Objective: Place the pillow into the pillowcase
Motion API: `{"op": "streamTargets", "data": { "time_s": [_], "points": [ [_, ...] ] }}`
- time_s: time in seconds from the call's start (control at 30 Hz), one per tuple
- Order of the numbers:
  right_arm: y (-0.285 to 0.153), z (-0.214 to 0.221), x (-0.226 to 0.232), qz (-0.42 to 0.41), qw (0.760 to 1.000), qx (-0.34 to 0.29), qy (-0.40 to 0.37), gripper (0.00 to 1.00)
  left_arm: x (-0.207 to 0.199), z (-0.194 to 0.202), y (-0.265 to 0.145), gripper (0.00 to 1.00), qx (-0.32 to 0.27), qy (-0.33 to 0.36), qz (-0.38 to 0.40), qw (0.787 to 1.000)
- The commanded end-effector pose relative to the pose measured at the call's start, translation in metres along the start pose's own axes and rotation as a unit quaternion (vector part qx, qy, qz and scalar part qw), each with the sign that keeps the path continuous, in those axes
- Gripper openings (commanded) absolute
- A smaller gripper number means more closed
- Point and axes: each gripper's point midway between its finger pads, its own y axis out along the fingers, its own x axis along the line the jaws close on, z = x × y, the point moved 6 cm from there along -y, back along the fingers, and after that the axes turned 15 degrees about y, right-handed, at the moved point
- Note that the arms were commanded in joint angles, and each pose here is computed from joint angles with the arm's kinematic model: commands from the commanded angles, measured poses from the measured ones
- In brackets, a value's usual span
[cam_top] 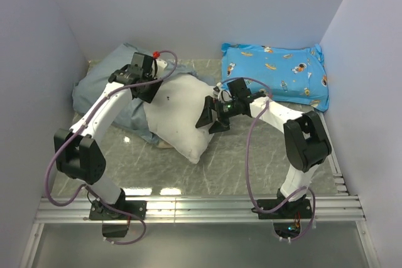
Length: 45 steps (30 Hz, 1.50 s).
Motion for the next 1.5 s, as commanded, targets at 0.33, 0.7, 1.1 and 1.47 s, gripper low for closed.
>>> {"op": "streamTargets", "data": {
  "time_s": [0.33,0.7,1.1,1.47],
  "points": [
    [0.013,-0.035,0.058,-0.126,0.990,-0.055,-0.019,0.00,-0.119,-0.087,-0.078,0.00,-0.157,0.094,0.360,0.915],
    [-0.015,-0.045,0.116,-0.237,0.961,-0.140,0.014,0.00,-0.153,-0.097,-0.135,0.00,-0.226,0.046,0.535,0.813],
    [0.003,-0.046,0.085,-0.224,0.962,-0.138,0.068,0.00,-0.070,-0.005,-0.114,0.69,-0.178,0.112,0.183,0.960],
    [-0.015,-0.055,0.110,-0.262,0.951,-0.138,0.088,0.00,-0.071,0.054,-0.065,0.66,-0.092,0.119,0.075,0.986]
  ]
}}
